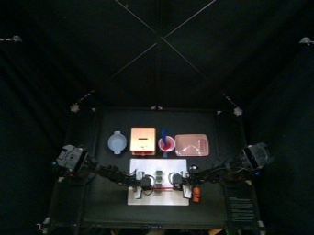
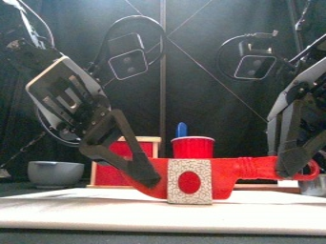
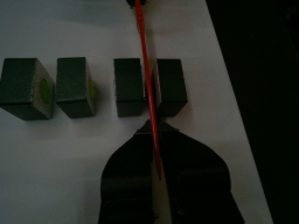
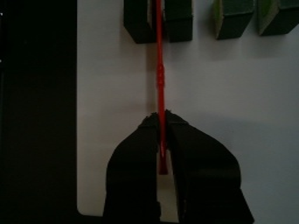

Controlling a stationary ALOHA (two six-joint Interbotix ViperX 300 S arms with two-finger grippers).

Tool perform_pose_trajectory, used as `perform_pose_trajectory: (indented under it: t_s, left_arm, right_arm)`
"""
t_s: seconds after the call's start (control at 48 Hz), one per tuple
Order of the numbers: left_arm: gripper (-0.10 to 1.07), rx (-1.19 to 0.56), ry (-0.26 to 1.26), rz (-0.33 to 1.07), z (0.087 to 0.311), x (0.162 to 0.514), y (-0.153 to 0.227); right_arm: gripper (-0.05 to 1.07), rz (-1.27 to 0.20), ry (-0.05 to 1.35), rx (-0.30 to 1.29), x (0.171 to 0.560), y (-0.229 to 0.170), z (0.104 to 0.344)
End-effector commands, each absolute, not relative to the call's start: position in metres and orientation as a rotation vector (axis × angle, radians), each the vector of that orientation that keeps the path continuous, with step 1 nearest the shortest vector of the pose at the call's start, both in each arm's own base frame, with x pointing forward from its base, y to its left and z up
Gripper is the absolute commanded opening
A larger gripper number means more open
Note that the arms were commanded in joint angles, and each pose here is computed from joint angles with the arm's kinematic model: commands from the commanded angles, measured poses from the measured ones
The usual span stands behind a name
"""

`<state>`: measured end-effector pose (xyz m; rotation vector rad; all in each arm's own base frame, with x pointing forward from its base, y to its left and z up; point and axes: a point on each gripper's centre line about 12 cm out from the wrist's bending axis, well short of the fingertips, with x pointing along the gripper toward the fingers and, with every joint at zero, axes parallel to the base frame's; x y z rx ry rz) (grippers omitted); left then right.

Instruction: Cut sushi roll

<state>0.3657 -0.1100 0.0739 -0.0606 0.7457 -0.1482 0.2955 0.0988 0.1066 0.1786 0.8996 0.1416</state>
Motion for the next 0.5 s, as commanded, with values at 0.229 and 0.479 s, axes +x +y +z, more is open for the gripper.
perform_pose_trajectory:
  t_s: [0.229, 0.479]
  left_arm:
    - [0.41, -0.032, 0.681, -0.197, 0.112, 0.361, -0.112]
    - [0.45, 0.016, 0.619, -0.185, 0.145, 0.366, -0.086]
  right_arm:
    - [0.38, 0.217, 0.851, 0.156, 0.285, 0.103, 0.139]
    - [0.38, 0.208, 0.809, 0.130, 0.283, 0.082, 0.162]
